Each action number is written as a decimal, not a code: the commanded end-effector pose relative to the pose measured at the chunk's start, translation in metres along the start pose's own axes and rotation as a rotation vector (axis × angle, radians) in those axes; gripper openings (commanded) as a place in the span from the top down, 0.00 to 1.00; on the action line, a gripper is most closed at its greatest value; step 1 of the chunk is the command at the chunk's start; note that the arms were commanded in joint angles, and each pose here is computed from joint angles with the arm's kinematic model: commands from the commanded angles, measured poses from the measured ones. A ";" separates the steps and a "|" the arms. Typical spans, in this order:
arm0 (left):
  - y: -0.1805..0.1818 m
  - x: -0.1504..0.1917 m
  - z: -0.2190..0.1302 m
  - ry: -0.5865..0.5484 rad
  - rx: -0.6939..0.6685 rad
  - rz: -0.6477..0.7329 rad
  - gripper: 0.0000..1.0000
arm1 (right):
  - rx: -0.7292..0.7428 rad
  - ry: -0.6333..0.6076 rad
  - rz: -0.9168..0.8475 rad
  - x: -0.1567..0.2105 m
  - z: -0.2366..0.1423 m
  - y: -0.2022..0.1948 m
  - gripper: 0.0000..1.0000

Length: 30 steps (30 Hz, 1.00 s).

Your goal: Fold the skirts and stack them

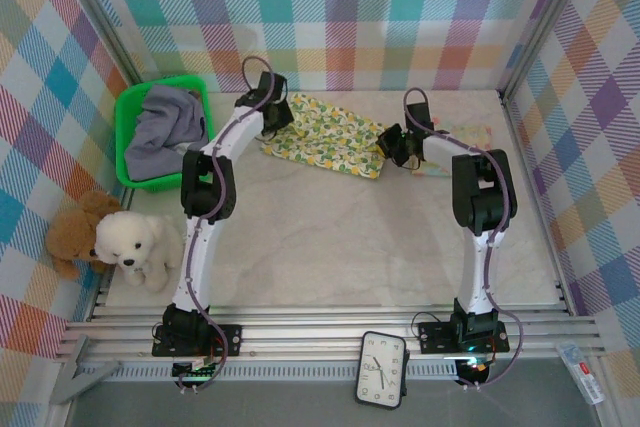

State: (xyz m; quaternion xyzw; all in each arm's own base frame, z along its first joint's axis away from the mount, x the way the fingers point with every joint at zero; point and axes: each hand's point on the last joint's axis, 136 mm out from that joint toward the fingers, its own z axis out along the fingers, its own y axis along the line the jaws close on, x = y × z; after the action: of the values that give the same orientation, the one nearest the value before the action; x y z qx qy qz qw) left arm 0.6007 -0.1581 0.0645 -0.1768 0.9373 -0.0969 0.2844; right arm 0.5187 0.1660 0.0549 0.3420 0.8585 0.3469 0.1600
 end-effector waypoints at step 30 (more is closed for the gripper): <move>0.069 0.083 -0.212 -0.019 -0.039 -0.198 1.00 | -0.048 0.219 -0.166 0.106 -0.124 -0.021 0.93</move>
State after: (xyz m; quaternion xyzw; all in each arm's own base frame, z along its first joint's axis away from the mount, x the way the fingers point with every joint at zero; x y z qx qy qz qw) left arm 0.3853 -0.1184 0.1729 -0.2824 0.9103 -0.1334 0.2718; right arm 0.3636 0.1702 0.1214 0.1949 0.8975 0.3825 0.1014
